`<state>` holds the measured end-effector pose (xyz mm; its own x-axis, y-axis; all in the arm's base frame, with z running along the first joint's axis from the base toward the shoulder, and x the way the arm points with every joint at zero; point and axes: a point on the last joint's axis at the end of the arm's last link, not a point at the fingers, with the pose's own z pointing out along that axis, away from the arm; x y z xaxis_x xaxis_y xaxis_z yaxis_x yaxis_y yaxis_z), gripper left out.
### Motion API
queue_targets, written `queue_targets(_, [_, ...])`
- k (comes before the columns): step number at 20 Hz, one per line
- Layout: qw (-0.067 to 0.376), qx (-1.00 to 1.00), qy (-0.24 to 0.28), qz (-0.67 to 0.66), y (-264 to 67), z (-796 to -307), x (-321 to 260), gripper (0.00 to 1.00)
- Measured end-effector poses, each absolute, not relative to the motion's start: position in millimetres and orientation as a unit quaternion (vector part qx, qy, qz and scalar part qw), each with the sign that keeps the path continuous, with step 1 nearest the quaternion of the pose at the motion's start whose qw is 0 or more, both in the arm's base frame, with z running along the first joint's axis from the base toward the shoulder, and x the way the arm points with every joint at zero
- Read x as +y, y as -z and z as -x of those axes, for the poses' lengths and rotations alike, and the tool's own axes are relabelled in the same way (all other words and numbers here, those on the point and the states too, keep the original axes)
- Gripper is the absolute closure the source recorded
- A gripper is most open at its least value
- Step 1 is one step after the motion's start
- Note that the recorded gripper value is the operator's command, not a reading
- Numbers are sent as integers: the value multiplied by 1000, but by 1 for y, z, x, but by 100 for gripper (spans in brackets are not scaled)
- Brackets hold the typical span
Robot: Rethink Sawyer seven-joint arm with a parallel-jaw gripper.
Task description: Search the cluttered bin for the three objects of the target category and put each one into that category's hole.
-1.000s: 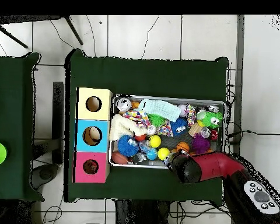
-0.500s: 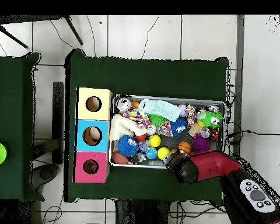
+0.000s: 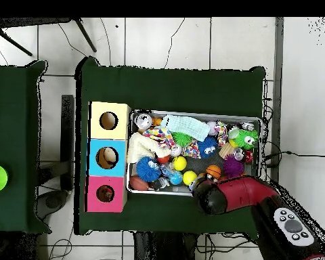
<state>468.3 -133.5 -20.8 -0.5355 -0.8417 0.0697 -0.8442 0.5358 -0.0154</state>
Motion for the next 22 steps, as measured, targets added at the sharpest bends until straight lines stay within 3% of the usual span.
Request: queue_targets(22, [23,-859,-51,-509,17,-465,-122,0])
